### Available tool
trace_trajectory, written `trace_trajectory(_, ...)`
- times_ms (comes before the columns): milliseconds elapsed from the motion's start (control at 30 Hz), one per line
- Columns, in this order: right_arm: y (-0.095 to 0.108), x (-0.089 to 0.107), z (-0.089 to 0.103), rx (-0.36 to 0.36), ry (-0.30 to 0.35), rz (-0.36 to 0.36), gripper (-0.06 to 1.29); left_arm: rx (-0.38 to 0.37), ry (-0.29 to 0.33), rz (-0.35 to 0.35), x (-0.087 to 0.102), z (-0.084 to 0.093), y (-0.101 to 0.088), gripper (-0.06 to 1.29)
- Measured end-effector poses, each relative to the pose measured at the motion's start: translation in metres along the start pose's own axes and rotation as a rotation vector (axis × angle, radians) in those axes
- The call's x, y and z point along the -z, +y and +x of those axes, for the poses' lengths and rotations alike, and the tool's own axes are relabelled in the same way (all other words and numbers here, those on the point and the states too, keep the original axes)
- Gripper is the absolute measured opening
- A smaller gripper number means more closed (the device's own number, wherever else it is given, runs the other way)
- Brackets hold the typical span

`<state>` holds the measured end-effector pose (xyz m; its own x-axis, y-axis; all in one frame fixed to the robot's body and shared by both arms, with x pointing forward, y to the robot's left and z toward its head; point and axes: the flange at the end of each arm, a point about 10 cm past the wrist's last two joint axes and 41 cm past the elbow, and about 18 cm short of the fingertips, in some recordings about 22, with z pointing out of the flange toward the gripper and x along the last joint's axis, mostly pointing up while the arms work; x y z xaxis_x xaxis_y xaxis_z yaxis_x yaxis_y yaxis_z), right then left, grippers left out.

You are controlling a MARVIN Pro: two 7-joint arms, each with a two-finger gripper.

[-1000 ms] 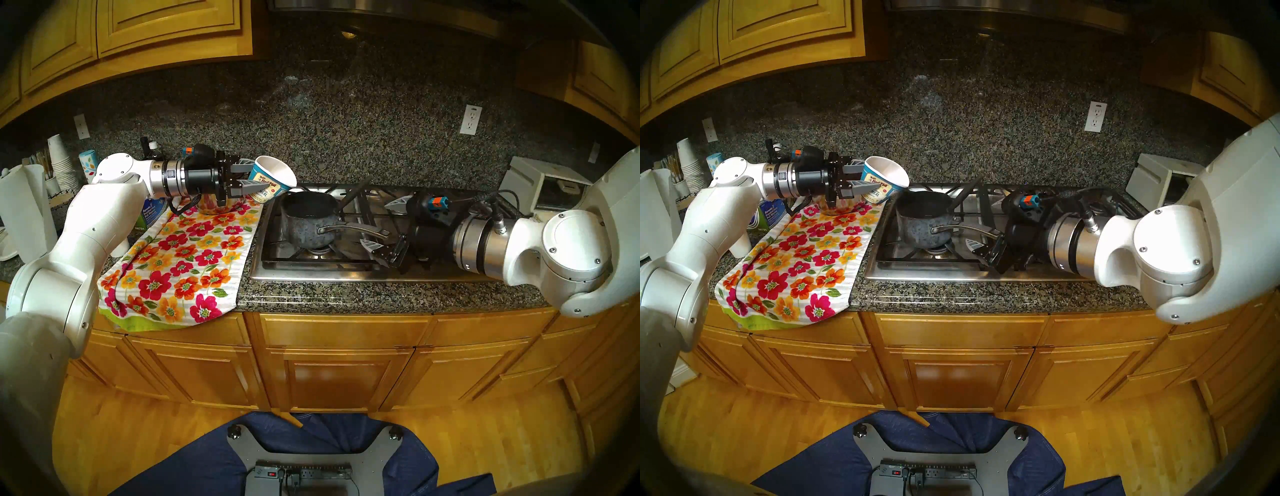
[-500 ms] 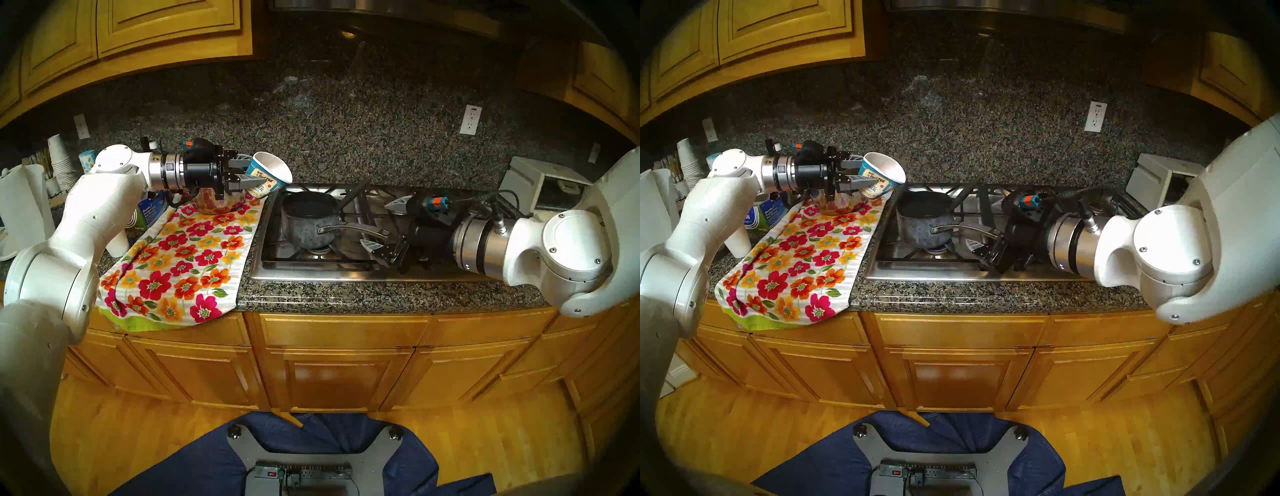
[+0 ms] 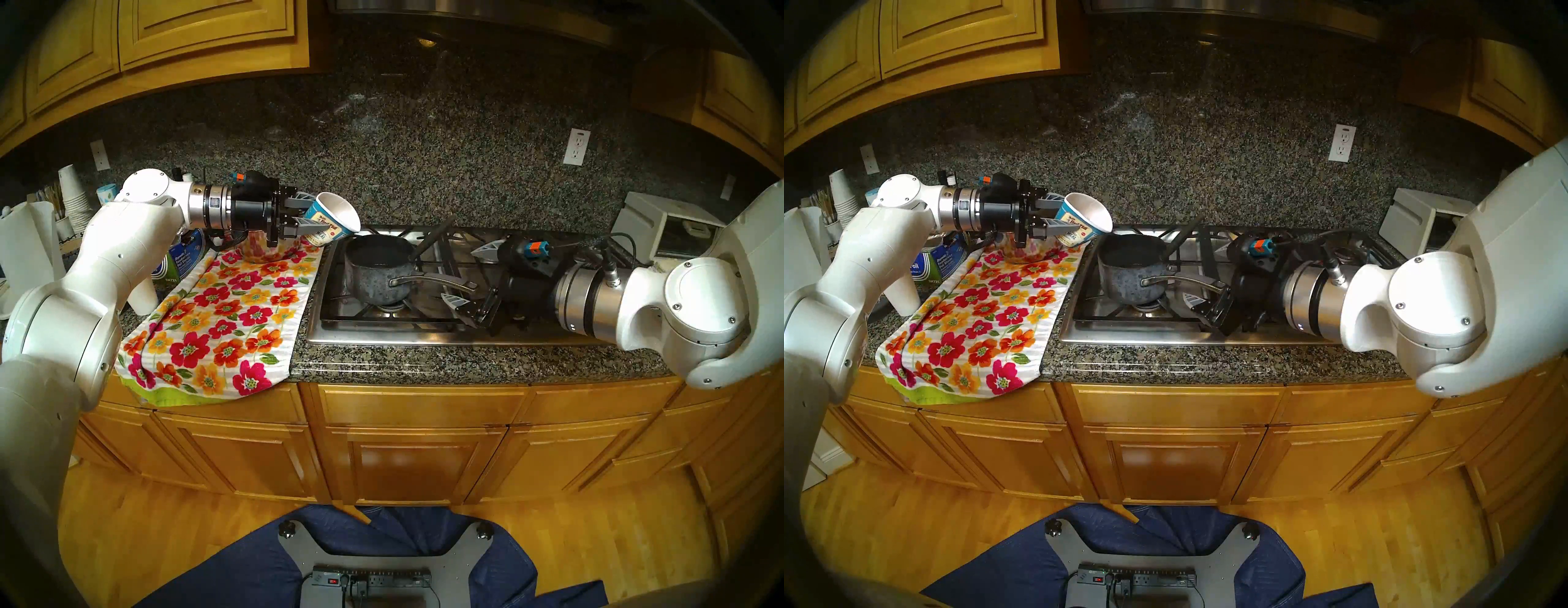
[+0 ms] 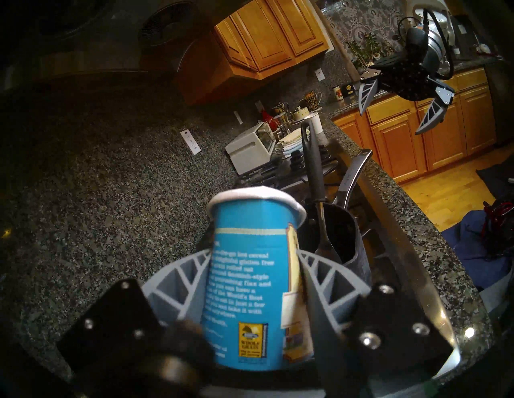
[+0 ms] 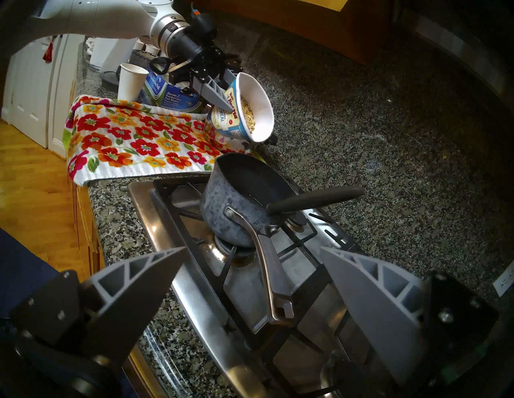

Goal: Pour oats into pot and stir with a spoon

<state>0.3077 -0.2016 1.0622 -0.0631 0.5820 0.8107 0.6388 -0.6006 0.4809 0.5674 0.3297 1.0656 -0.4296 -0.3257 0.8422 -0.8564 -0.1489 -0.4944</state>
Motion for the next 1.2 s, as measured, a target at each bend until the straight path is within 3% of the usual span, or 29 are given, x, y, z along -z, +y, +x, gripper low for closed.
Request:
trace_trajectory(700,0.0,0.0,0.0,0.0,0.0,0.0,1.25,-0.078,-0.052,-0.018,-0.012,0.01,-0.01,0.6)
trace_trajectory(1200,0.0,0.0,0.0,0.0,0.0,0.0,1.25,-0.121,-0.089,-0.035,-0.015,0.007,-0.008,0.58)
